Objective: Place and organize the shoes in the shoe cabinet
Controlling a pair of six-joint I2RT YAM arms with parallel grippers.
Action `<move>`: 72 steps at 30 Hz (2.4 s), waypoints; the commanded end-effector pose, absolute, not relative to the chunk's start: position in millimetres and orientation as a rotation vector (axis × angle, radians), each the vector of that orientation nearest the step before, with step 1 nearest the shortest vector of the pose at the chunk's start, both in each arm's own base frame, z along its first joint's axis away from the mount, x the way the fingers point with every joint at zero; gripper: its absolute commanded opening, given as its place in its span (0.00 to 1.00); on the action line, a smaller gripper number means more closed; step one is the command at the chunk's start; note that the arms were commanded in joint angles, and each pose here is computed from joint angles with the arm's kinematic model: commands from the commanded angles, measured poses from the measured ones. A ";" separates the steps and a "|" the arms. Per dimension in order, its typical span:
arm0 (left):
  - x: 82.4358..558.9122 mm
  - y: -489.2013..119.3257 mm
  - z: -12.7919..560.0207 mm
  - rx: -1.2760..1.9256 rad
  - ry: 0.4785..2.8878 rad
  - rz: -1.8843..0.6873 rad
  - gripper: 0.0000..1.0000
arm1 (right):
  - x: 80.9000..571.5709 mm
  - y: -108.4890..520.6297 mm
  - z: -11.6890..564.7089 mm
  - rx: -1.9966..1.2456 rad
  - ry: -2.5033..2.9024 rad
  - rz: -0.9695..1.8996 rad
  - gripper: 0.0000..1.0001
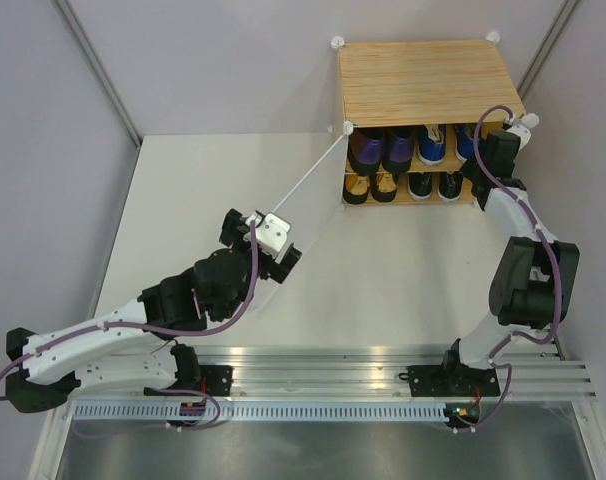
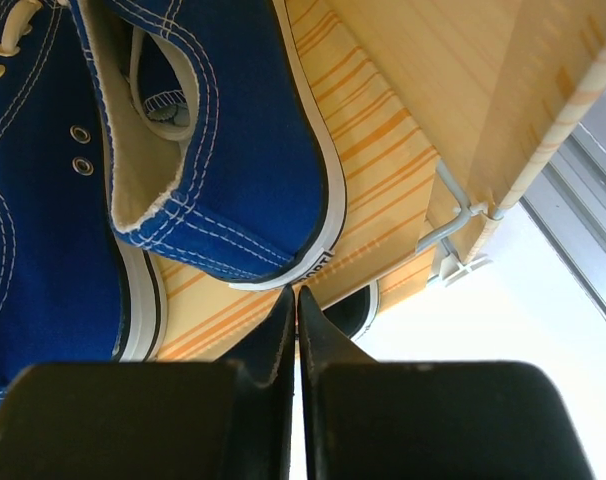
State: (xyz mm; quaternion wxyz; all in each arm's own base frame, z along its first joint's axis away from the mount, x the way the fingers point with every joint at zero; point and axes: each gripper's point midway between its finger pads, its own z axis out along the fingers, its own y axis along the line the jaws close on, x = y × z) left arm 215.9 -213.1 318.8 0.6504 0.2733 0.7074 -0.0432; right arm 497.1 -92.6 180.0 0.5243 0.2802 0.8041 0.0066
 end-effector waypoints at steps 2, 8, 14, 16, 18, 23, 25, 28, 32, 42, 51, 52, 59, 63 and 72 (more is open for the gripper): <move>217.8 -209.7 334.6 0.579 1.578 -0.111 1.00 | 501.1 -83.0 203.7 0.598 1.871 0.096 0.05; 211.6 -206.7 346.3 0.561 1.572 -0.173 0.99 | 462.9 -53.2 214.7 0.565 1.873 0.241 0.09; 194.0 -180.5 382.5 0.460 1.496 -0.328 0.99 | 401.8 -17.8 204.5 0.549 1.925 0.386 0.28; 190.0 -178.0 386.6 0.448 1.481 -0.366 0.99 | 377.2 -3.7 204.7 0.516 1.934 0.437 0.34; 184.9 -173.2 396.4 0.425 1.460 -0.414 0.99 | 360.8 5.9 205.1 0.487 1.943 0.469 0.42; 173.4 -156.4 437.3 0.349 1.400 -0.519 0.99 | 308.7 33.6 222.6 0.389 1.939 0.572 0.48; 175.3 -137.8 456.8 0.298 1.373 -0.480 0.99 | 289.4 46.1 238.0 0.361 1.904 0.638 0.48; 182.9 -113.9 469.3 0.239 1.371 -0.362 0.84 | 267.9 56.1 272.4 0.321 1.832 0.683 0.48; 196.3 -82.9 465.8 0.136 1.404 -0.147 0.61 | 243.0 54.0 337.1 0.262 1.730 0.622 0.48; 243.5 -35.5 419.4 -0.066 1.530 0.292 0.02 | 186.0 63.9 466.3 0.183 1.475 0.635 0.51; 321.6 -33.1 345.5 -0.174 1.897 0.117 0.02 | 180.0 66.2 454.1 0.153 1.480 0.624 0.54; 326.1 -19.7 340.9 -0.219 1.920 0.089 0.02 | 179.2 65.5 453.8 0.151 1.477 0.615 0.55; 327.8 -8.9 324.4 -0.250 1.976 0.012 0.02 | 164.7 60.7 472.0 0.110 1.427 0.540 0.58; 329.9 -15.2 300.1 -0.235 2.060 -0.012 0.03 | 163.1 59.8 472.4 0.112 1.427 0.534 0.59; 223.9 -275.9 290.8 0.517 2.088 -1.325 0.02 | 163.3 59.0 469.8 0.129 1.430 0.539 0.60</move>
